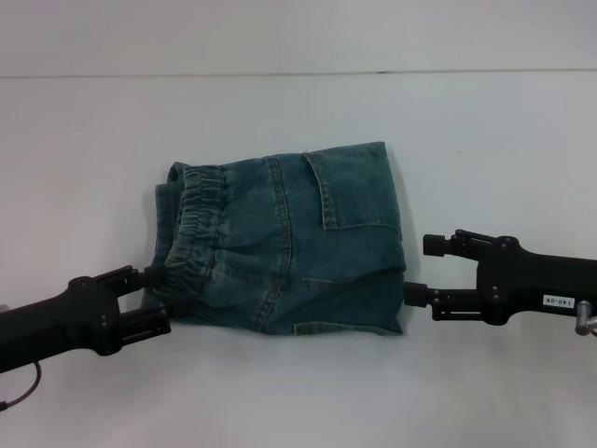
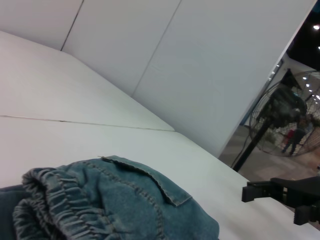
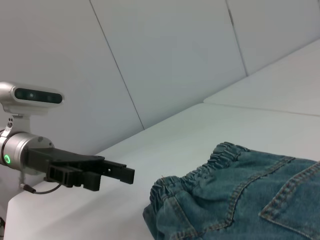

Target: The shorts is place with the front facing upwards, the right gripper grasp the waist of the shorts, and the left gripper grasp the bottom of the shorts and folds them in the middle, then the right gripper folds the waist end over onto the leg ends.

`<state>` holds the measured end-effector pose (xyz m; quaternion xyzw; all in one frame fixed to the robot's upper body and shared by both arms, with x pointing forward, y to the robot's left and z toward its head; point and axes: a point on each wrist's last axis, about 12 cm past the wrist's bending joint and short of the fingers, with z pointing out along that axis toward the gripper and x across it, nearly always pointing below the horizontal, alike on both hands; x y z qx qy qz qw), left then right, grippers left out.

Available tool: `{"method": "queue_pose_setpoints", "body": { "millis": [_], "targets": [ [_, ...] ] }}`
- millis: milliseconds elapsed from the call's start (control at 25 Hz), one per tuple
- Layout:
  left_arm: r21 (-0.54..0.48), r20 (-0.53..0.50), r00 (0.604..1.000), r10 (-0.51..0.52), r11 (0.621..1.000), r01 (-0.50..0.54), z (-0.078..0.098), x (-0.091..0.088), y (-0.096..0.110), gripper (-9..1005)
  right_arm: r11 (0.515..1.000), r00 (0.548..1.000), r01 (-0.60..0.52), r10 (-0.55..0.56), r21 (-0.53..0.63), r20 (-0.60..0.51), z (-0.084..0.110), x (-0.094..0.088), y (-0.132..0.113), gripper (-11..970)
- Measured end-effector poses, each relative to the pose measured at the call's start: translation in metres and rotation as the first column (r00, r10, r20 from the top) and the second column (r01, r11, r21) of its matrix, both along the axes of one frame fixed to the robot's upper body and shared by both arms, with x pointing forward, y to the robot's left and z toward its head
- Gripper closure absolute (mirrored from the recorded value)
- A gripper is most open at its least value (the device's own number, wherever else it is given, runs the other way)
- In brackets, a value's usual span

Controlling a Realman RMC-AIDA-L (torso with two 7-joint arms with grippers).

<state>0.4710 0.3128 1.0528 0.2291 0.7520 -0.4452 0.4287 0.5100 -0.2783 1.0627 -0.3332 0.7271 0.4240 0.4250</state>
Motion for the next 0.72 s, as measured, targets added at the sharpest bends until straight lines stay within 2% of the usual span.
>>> {"method": "queue_pose_setpoints", "body": {
  "millis": [120, 440, 720],
  "targets": [
    [-0.006, -0.001, 1.0, -0.007, 1.0, 0.007, -0.0006, 0.0001, -0.0034, 241, 1.0, 1.0, -0.001, 0.001, -0.001, 0.002, 0.0008, 0.0016, 0.0008, 0],
    [-0.008, -0.012, 1.0, 0.013, 1.0, -0.013, -0.0053, -0.0022, -0.0072, 133, 1.0, 1.0, -0.012, 0.012, 0.007, 0.008, 0.0037, 0.0044, 0.0035, 1],
    [-0.007, -0.015, 1.0, 0.014, 1.0, -0.014, -0.006, -0.003, -0.007, 108, 1.0, 1.0, -0.013, 0.013, 0.006, 0.011, 0.0034, 0.0044, 0.0038, 1]
  ]
}}
